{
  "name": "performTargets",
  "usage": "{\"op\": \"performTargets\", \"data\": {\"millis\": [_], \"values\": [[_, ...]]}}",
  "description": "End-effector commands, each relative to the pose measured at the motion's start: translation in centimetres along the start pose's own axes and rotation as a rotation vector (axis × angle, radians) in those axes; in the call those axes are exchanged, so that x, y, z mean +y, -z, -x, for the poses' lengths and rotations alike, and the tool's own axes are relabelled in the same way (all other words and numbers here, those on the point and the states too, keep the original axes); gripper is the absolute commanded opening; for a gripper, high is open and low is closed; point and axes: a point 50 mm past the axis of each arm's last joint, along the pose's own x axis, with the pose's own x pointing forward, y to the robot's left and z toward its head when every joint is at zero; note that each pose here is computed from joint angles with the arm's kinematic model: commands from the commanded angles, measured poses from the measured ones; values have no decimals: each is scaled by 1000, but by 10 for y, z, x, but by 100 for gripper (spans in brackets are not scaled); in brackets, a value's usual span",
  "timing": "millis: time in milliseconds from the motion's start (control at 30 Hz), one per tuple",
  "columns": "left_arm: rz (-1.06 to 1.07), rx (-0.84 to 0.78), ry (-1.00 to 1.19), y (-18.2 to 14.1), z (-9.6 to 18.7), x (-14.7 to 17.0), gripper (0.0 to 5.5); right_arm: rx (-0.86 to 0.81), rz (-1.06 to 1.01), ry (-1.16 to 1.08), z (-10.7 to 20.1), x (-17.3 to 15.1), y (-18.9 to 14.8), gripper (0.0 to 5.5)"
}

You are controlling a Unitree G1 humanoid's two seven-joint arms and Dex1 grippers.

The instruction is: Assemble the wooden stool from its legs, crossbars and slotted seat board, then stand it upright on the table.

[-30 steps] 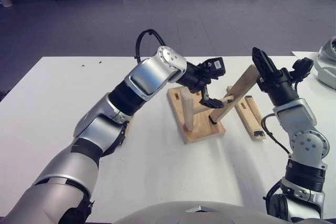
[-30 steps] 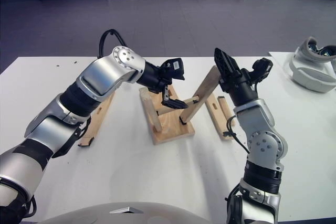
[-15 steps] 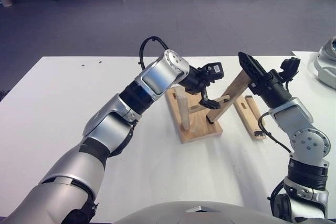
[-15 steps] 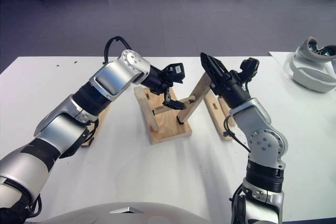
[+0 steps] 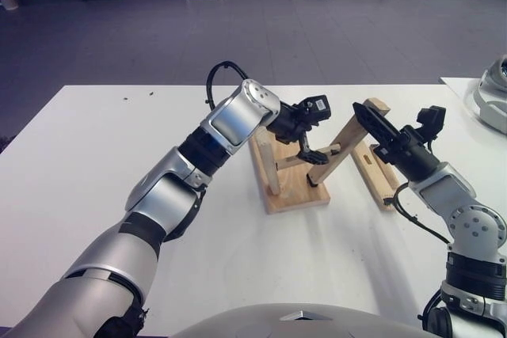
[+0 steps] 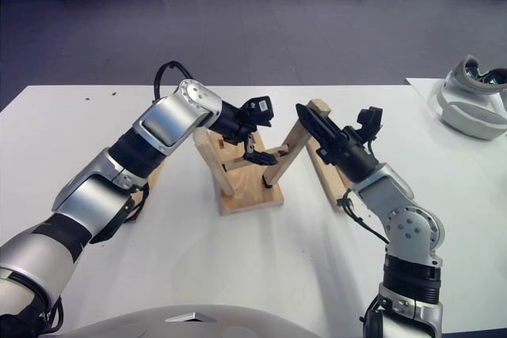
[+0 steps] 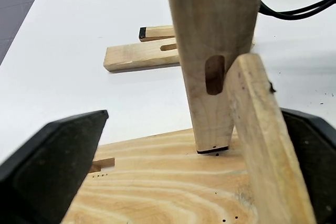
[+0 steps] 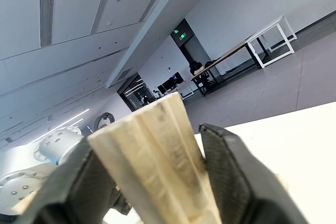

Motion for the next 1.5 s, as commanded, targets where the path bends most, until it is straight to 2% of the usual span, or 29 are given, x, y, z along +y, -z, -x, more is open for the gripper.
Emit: {"op": "performTargets", "data": {"millis": [33,267,467,767,867,1033,1200,1367,1433,1500], "values": [[41,19,-45,13,6,7,540,2,5,-20,3,4,3,225],[55,21,-51,16,6,9,540,25,61,-18,0,5,5,177],[29,-9,2,7,4,-5,540,30,122,24,-11,6,5,175],[-13,-46,-40,-6,13,-4,540,149,195,105,-25,2,12,175],[-45,-77,-75,-14,29,-2,540,132,190,115,-24,1,9,175],[-71,-189,-152,-30,79,-2,540,82,204,49,-25,13,0,175],[16,-213,-324,-4,110,12,540,77,234,63,-22,14,-5,175],[76,-359,-584,3,158,18,540,66,211,100,-15,17,0,175],[169,-325,-712,40,172,15,540,49,217,64,-7,26,0,175],[238,-213,-801,84,172,4,540,27,224,46,-2,30,-5,175]]}}
